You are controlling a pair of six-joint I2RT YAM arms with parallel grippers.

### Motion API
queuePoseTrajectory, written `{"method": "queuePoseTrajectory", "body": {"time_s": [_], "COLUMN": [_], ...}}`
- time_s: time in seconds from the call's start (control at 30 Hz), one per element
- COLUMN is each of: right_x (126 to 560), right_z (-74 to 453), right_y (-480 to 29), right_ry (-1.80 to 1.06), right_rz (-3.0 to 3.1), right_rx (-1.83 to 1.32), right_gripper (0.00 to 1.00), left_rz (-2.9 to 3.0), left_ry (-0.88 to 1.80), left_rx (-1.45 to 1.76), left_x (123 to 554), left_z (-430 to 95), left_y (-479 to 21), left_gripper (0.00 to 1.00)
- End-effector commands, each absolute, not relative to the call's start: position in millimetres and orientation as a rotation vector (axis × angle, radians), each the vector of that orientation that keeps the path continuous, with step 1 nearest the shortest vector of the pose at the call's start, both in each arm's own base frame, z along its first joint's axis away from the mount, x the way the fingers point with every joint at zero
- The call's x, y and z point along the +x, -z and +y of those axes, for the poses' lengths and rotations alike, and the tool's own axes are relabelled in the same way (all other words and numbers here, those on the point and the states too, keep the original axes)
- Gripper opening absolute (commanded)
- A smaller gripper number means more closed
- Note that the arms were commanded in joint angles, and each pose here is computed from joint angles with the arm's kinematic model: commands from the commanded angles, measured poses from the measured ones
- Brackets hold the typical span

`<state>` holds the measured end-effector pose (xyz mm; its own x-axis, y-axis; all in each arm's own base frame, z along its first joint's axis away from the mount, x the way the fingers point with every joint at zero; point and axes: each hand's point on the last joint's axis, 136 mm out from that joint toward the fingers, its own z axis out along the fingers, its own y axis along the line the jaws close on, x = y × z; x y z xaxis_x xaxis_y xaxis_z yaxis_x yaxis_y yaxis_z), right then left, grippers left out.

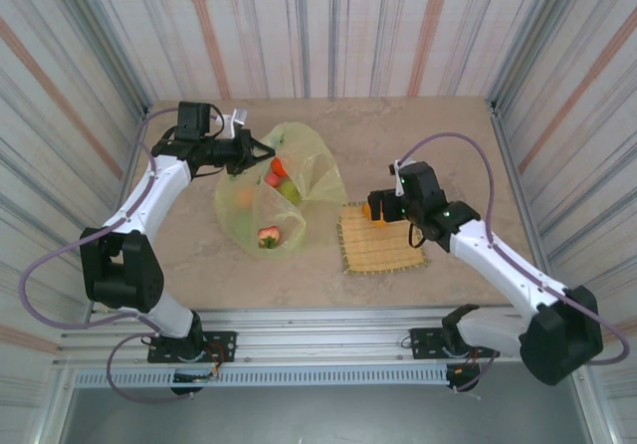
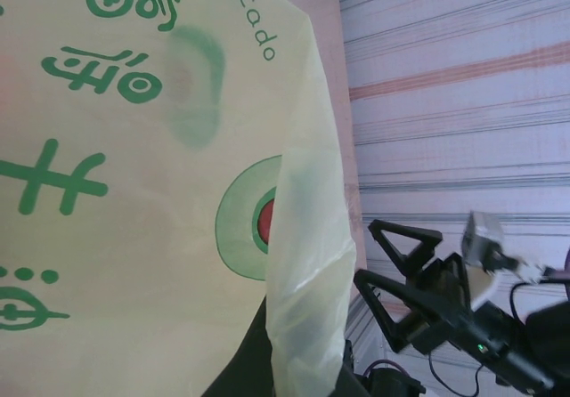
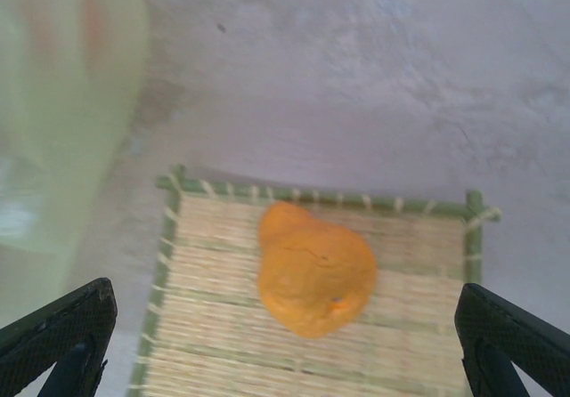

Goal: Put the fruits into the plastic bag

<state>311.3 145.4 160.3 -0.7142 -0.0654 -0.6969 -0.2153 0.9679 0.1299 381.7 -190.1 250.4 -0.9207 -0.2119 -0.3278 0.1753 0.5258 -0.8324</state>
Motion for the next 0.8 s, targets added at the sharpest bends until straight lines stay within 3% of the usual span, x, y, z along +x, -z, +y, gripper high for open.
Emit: {"method": "queuePoseTrajectory", "body": {"time_s": [0.0,0.47,0.77], "right_x": [310,357,353], "right_z": [144,167,174], "right_y": [-141,-85,-57], "right_ry": [-0.260,-0.323,-0.308], "right_rz": [2.489,2.630,2.745], "right_rx": [-0.203,-0.231,-0.287], "right_gripper": [0.99,0.99,0.99], "left_rz": [2.370,2.371,2.368], "left_ry": [1.363,1.362,1.367], "left_rx": [-0.040,-0.039,-0.034], "left_x": [380,380,379], "left_z": [-186,-186,-186], "left_y": [-253,-252,-254], "left_gripper": [0.00,0.00,0.00]}}
